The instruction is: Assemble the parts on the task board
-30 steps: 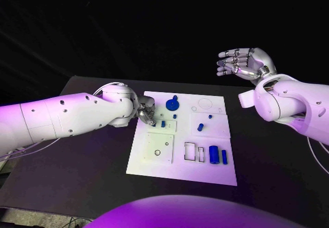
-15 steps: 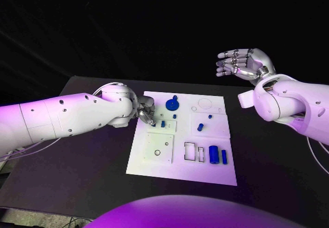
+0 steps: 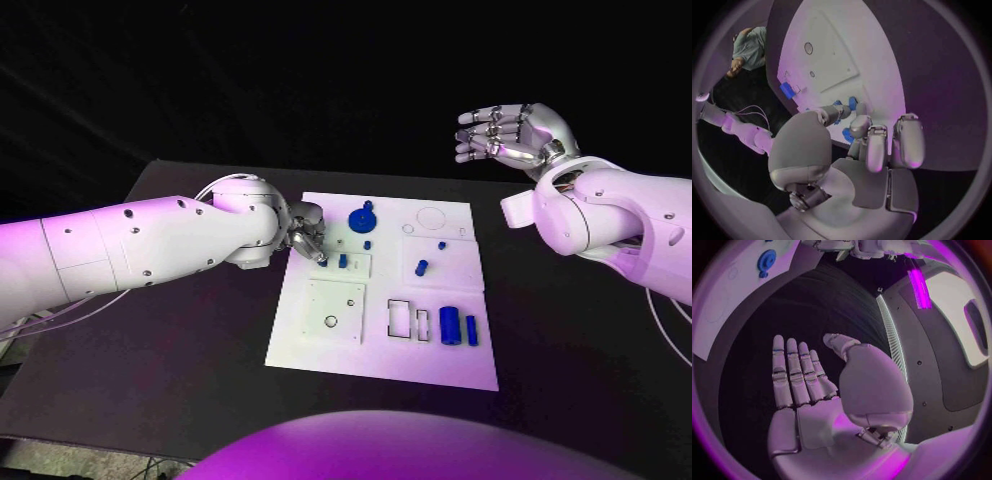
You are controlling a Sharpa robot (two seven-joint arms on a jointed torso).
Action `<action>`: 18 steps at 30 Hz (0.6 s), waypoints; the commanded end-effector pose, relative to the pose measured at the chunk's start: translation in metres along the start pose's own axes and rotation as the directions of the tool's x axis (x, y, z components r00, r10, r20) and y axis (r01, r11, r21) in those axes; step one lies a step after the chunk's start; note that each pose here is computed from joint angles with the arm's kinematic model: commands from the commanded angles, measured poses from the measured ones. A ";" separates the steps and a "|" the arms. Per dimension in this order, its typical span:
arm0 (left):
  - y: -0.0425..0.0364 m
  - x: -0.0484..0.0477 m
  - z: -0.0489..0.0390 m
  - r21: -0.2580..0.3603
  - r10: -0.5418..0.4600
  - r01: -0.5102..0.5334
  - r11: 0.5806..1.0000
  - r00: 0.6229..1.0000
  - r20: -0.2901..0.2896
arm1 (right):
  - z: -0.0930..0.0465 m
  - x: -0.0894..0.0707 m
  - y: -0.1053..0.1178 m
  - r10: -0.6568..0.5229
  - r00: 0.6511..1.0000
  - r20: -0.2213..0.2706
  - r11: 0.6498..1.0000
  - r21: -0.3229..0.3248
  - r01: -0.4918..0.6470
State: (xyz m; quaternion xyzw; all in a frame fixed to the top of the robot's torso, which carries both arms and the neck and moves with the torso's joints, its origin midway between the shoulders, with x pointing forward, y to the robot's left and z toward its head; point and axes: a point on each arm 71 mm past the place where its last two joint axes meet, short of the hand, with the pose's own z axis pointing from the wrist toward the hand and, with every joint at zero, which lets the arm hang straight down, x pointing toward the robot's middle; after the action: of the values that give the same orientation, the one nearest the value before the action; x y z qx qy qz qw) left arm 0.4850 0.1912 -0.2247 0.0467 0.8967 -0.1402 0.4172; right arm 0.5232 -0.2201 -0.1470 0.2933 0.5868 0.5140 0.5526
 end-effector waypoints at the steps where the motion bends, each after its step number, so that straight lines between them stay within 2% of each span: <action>1: -0.0029 0.0016 0.0003 0.015 -0.022 0.022 1.000 1.000 -0.009 | 0.000 0.000 -0.001 -0.004 1.000 -0.003 1.000 0.007 0.004; 18: -0.0016 0.0008 0.0012 0.010 -0.035 0.035 0.999 0.999 -0.004 | 0.000 0.000 -0.002 -0.012 1.000 0.001 1.000 0.016 0.012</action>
State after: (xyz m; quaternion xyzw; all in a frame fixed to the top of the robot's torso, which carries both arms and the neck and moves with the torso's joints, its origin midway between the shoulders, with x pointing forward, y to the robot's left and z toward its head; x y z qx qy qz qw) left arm 0.4861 0.1926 -0.2254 0.0352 0.8974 -0.1428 0.4160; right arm 0.5237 -0.2210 -0.1486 0.2971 0.5905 0.5082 0.5520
